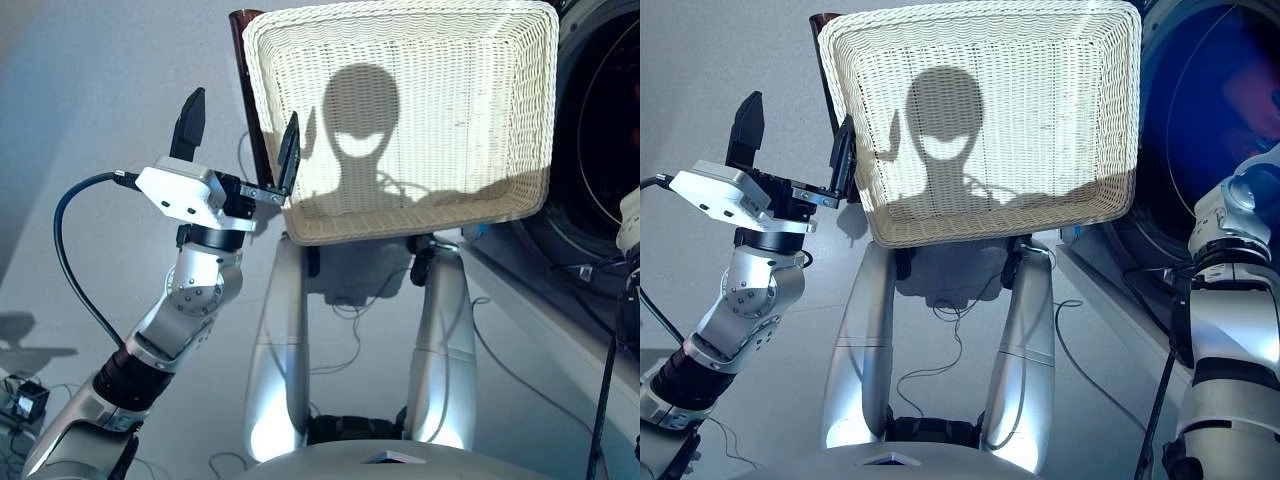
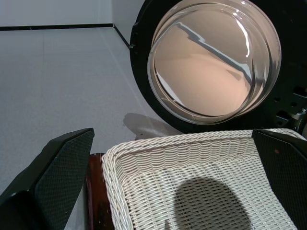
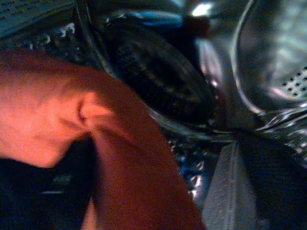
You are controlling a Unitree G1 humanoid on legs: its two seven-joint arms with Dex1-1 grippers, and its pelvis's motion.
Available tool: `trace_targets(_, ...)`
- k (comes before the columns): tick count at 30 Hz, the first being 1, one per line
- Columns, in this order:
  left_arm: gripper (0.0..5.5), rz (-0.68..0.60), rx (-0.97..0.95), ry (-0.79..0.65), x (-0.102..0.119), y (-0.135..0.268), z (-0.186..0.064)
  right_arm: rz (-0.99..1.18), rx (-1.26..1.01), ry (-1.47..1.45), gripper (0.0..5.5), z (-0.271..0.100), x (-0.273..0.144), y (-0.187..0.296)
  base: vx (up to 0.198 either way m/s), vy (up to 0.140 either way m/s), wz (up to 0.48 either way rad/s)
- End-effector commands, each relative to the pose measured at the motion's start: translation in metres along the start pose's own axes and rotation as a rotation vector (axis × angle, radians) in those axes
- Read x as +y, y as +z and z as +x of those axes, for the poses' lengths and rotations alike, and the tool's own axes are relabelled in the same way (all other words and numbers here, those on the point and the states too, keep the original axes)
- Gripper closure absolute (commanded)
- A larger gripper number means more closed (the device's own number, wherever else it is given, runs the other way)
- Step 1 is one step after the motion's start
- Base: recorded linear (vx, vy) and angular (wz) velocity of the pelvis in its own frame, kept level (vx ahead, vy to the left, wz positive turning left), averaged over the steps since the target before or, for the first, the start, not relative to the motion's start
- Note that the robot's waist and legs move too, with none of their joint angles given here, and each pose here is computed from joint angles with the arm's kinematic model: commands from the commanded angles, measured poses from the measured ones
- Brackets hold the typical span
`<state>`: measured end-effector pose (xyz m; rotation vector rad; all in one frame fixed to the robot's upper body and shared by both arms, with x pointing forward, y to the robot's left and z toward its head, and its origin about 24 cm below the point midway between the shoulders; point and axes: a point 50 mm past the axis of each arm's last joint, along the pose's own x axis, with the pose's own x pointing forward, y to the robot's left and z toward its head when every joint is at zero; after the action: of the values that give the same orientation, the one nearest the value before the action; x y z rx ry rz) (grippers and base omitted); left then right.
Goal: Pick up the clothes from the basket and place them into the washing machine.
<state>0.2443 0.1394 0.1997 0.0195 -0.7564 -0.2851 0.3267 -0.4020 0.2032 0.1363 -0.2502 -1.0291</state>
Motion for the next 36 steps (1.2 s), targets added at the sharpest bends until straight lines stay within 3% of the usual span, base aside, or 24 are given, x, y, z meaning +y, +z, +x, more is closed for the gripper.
trace_targets(1,0.0,-0.12,-0.143,-0.032,-0.016,0.028,0.001,0.087,-0.141,-0.053,0.0,0.015,-0.025,0.041,0.0,0.0,0.0)
trace_targets(7,0.0,-0.133,-0.149,0.013,-0.013,0.028,0.002,0.133,-0.237,0.184,0.0,-0.025,0.029,0.023,0.0,0.0,0.0)
trace_targets(13,0.0,-0.132,-0.144,0.057,-0.009,0.026,0.001,0.244,-0.356,0.53,0.0,-0.107,0.076,0.015,0.0,0.0,0.0)
trace_targets(27,0.0,-0.07,-0.084,0.051,-0.003,0.021,-0.011,0.14,-0.342,1.193,0.0,-0.219,0.084,-0.017,0.018,-0.001,-0.003)
trace_targets(31,0.0,-0.062,-0.049,0.053,-0.001,0.015,-0.016,0.142,-0.329,1.293,0.0,-0.232,0.081,-0.02,0.0,0.0,0.0)
trace_targets(36,0.0,-0.122,0.081,0.128,0.007,-0.014,-0.026,0.279,-0.152,1.314,0.0,-0.244,0.075,-0.039,0.001,-0.003,0.007)
